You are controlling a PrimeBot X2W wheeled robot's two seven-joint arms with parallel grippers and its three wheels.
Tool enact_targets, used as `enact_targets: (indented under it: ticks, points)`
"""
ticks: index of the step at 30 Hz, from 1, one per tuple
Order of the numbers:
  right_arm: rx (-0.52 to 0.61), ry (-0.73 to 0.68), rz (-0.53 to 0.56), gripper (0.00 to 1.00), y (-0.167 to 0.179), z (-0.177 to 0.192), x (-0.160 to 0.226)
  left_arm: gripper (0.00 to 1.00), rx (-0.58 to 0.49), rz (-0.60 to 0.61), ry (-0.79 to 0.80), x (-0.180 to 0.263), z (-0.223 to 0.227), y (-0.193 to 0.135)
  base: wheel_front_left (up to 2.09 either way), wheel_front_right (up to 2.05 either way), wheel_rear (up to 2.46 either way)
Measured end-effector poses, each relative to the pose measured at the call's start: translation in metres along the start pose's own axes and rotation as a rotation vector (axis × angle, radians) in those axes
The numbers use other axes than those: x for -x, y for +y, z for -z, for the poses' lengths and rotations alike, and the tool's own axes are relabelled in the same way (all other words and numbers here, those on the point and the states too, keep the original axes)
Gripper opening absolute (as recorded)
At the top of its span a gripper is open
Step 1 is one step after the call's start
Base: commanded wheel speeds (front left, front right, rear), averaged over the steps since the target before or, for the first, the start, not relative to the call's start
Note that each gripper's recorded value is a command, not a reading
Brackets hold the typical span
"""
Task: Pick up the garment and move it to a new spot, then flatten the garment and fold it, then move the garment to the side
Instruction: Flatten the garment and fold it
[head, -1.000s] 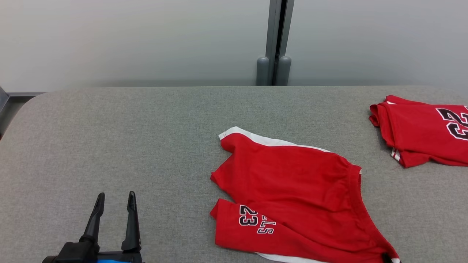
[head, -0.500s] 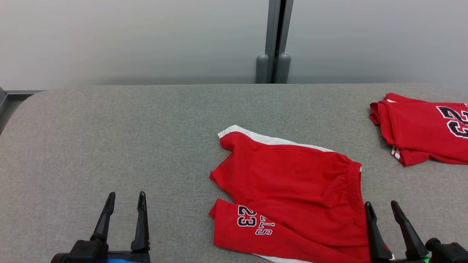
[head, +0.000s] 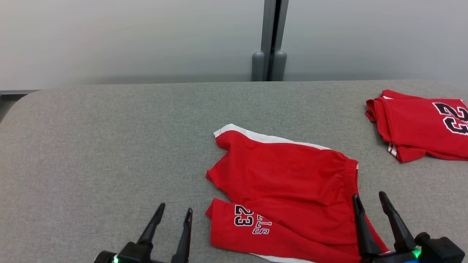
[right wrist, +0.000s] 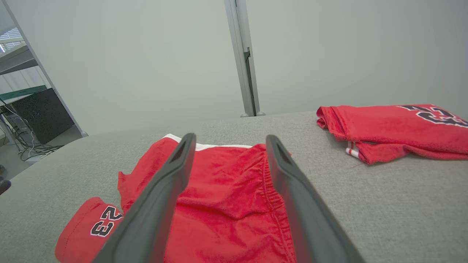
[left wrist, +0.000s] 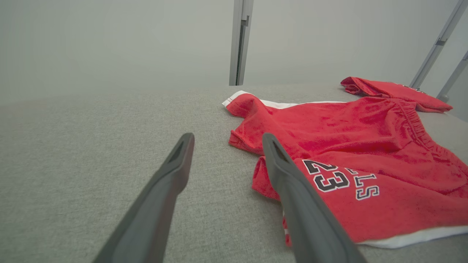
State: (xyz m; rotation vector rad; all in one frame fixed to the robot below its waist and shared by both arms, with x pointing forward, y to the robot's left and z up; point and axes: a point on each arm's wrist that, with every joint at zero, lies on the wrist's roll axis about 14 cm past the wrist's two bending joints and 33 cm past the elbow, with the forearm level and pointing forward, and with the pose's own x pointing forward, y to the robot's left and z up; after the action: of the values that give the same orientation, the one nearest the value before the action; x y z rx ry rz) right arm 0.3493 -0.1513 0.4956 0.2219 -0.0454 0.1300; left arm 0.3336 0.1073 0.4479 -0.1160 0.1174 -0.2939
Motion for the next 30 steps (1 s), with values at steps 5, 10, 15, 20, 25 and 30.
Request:
enact_targets:
  ticks: [5,10,15,20,25,30]
  points:
    - [0.000,0.008,0.021,1.00,-0.006,0.002,0.003,1.00,0.003,0.132,0.124,0.003,0.036,-0.032,0.00,0.00,0.00]
    - [0.003,0.011,0.048,1.00,-0.014,0.003,0.005,1.00,0.015,0.206,0.216,0.008,0.063,-0.050,0.00,0.00,0.00]
    - [0.005,0.019,0.070,1.00,-0.020,0.005,0.007,1.00,0.026,0.237,0.297,0.012,0.085,-0.057,0.00,0.00,0.00]
    - [0.006,0.027,0.084,1.00,-0.024,0.007,0.008,1.00,0.027,0.260,0.322,0.007,0.091,-0.061,0.00,0.00,0.00]
    - [0.013,0.025,0.088,1.00,-0.027,0.007,0.005,1.00,0.028,0.284,0.336,-0.002,0.095,-0.067,0.00,0.00,0.00]
    - [0.015,0.027,0.089,1.00,-0.027,0.007,0.004,0.00,0.043,0.319,0.314,-0.012,0.087,-0.081,0.00,0.00,0.00]
